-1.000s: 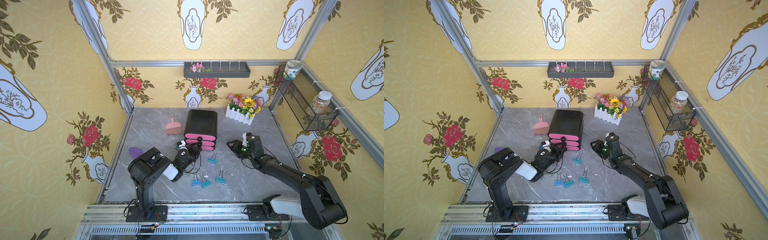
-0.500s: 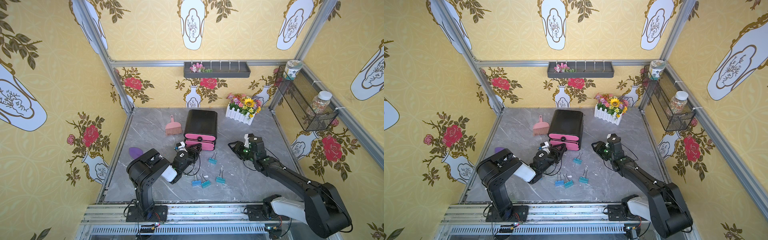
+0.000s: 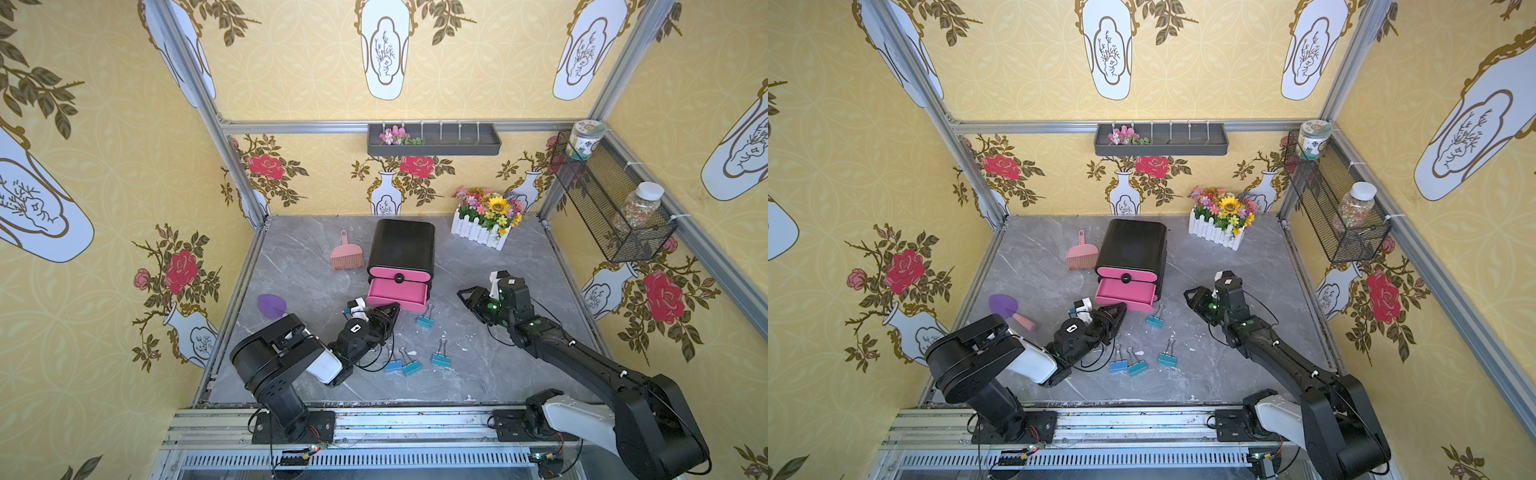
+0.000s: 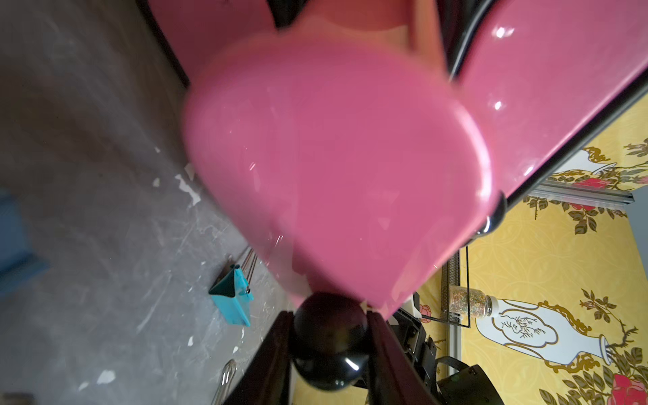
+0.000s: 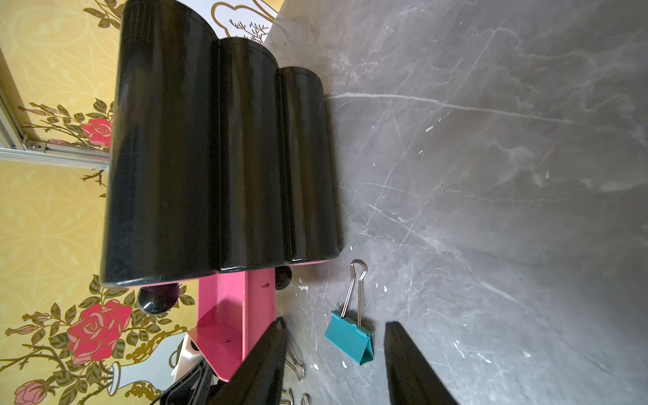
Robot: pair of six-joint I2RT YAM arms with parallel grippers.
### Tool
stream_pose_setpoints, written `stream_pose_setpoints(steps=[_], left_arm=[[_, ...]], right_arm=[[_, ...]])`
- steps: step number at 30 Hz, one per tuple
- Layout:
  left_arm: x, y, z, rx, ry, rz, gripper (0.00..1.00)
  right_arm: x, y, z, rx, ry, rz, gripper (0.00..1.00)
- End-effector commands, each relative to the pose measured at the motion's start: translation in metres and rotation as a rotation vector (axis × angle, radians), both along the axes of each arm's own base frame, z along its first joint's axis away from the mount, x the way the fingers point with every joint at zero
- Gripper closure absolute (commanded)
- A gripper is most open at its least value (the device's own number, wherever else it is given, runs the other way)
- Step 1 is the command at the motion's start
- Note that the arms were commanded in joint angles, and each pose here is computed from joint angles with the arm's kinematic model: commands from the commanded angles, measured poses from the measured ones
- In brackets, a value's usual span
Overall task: Put the binder clips in the drawer according to color
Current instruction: Open the drawer in the storage box.
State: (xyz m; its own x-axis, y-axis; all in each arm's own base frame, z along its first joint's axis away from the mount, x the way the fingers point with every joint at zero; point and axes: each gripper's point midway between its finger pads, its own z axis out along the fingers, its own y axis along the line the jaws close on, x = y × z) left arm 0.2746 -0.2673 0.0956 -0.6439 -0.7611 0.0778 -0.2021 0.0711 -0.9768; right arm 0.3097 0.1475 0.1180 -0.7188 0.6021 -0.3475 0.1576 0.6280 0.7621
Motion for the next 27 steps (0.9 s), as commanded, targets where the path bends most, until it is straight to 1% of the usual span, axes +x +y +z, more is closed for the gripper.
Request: stream_pose_setpoints(steps=[1,11,21,23,27], left_arm=[[-0.003,0.002,0.003,-0.029,0.007,0.013,0.65],[-0.018,0.004,0.006,-0.04,0.005,0.006,0.65],[-0.027,0.009,-0.001,-0.037,0.032,-0.001,0.62],[-0.029,0.01,-0.003,-0.034,0.036,-0.003,0.59],[-0.029,0.011,-0.007,-0.029,0.049,0.002,0.44]], right_arm=[[0.0,0.002,0.002,-0.007,-0.017,0.002,0.5],[-0.004,0.012,-0.001,-0.023,-0.017,0.022,0.5],[-0.013,0.025,-0.007,-0.076,-0.01,0.052,0.49],[-0.015,0.027,-0.008,-0.086,-0.009,0.058,0.49],[-0.019,0.029,-0.011,-0.117,0.007,0.072,0.49]])
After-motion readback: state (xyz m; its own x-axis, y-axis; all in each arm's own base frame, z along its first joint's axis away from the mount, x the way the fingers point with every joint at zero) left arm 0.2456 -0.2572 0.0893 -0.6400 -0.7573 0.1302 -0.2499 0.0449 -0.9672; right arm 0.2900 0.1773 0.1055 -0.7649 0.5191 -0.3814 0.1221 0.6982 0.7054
